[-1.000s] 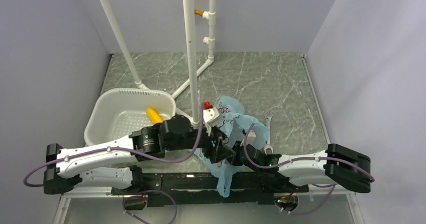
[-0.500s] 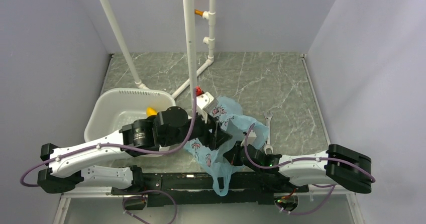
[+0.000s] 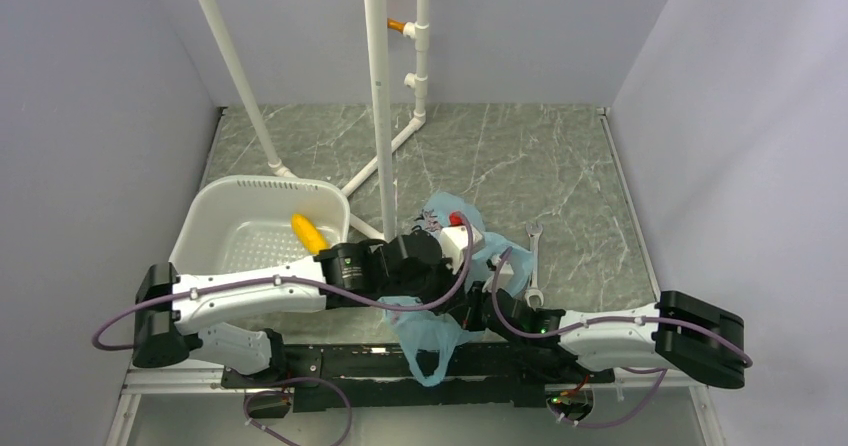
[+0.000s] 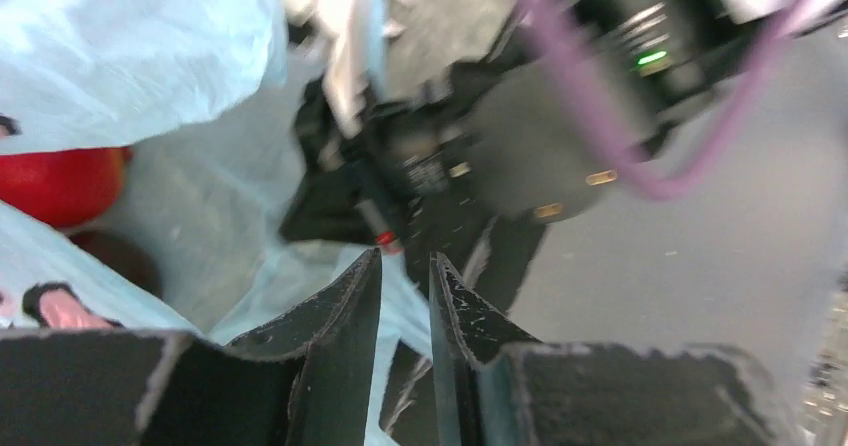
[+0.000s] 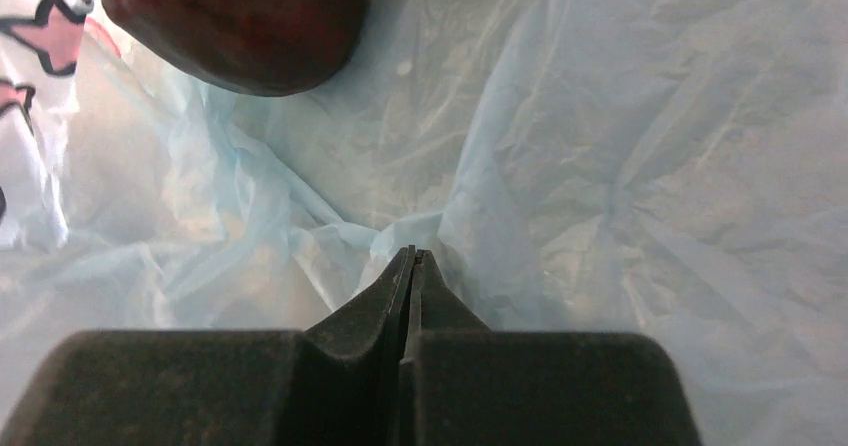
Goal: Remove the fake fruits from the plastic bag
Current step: Take out the fake fruit from the plastic bag.
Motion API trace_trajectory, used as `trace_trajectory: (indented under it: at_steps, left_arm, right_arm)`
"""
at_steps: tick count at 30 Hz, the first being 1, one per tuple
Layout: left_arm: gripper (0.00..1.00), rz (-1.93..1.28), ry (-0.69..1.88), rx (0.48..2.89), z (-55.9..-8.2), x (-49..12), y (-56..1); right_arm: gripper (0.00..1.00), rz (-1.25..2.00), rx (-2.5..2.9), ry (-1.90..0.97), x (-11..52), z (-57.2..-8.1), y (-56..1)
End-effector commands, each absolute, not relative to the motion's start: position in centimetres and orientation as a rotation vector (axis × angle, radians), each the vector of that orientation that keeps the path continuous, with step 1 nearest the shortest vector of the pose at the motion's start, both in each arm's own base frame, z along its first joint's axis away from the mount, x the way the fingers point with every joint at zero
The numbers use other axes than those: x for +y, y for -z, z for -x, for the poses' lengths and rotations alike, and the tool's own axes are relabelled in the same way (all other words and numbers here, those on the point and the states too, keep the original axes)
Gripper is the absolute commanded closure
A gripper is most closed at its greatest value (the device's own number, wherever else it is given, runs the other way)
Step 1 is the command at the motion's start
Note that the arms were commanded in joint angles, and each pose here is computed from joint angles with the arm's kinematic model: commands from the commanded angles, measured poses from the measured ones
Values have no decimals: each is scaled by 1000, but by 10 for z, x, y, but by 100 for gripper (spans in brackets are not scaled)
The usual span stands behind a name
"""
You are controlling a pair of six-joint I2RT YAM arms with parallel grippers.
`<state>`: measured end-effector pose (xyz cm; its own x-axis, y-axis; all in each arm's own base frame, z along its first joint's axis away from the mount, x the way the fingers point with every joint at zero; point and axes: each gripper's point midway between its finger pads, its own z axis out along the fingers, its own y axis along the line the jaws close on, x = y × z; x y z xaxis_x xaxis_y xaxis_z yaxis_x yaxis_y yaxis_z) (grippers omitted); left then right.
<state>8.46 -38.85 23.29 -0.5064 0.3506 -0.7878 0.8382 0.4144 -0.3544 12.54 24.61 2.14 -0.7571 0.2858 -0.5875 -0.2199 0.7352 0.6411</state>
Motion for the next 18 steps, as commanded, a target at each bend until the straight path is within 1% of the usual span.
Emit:
trace_trajectory:
  at_steps: [1, 4, 8, 10, 13, 16, 18]
  left_arm:
    - [71, -898, 723, 2185, -119, -360, -181]
    - [71, -836, 514, 2247, -139, -344, -150]
    - [71, -741, 228, 2255, -165, -310, -123]
    - [70, -716, 131, 2253, -173, -297, -113]
    - [69, -663, 62, 2259, -181, -281, -99]
    - [69, -593, -1, 2257, -185, -263, -97]
    - [69, -562, 22, 2261, -182, -257, -97]
  right_arm:
    - [100, -87, 2193, -980, 248, -130, -30]
    - [100, -80, 2202, -966, 248, -130, -29]
    - [100, -67, 2187, -975, 249, -130, -32]
    - [100, -51, 2189, -979, 251, -129, -33]
    - [100, -12, 2201, -962, 257, -130, -33]
    - [100, 68, 2195, -988, 269, -127, -40]
    - [99, 136, 2181, -1022, 279, -124, -44]
